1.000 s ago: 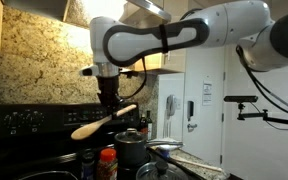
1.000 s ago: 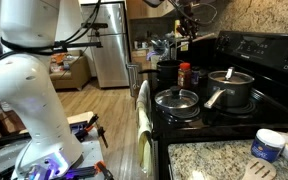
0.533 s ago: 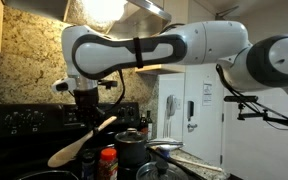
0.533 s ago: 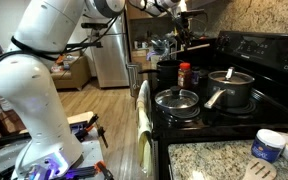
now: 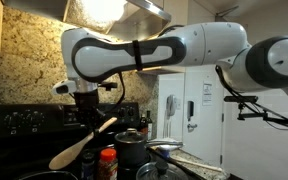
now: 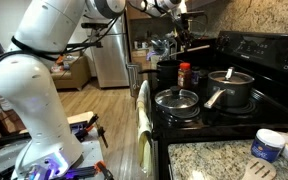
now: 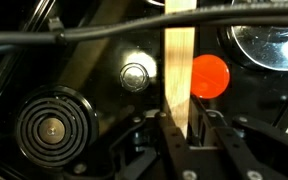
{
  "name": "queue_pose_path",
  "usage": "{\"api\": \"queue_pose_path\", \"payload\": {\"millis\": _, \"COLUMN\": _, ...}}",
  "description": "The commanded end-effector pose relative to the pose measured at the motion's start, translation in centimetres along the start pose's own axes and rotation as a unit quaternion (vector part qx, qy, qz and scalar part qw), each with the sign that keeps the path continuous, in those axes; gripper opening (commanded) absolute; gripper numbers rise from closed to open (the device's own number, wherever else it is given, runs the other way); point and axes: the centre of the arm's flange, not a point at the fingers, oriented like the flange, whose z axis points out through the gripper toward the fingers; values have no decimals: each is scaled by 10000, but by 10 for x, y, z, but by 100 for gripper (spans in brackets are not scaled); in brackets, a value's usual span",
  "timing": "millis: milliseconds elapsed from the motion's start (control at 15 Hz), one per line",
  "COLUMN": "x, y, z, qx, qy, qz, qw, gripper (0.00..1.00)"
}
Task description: Uncover the pot on the left, put the lid on the stove, and then put the wooden spoon inside the pot
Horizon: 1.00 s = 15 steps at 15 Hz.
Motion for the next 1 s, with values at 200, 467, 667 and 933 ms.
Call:
{"api": "queue_pose_path", "payload": {"millis": 200, "x": 78, "y": 27, "z": 11, "qx": -231, "qy": -351, "qz": -513, "qw": 9978, "gripper": 6}}
{"api": "queue_pose_path", "payload": {"millis": 467, "x": 119, "y": 33, "z": 22, "qx": -303, "qy": -620, "qz": -684, "qw": 9953, "gripper": 6}}
{"api": "queue_pose_path", "payload": {"millis": 667, "x": 134, "y": 35, "z": 31, "qx": -356, "qy": -824, "qz": -715, "qw": 9934, "gripper": 6}}
{"api": "queue_pose_path", "payload": {"millis": 933, "x": 142, "y": 38, "z": 38, "qx": -461, "qy": -949, "qz": -632, "qw": 9924, "gripper": 6}}
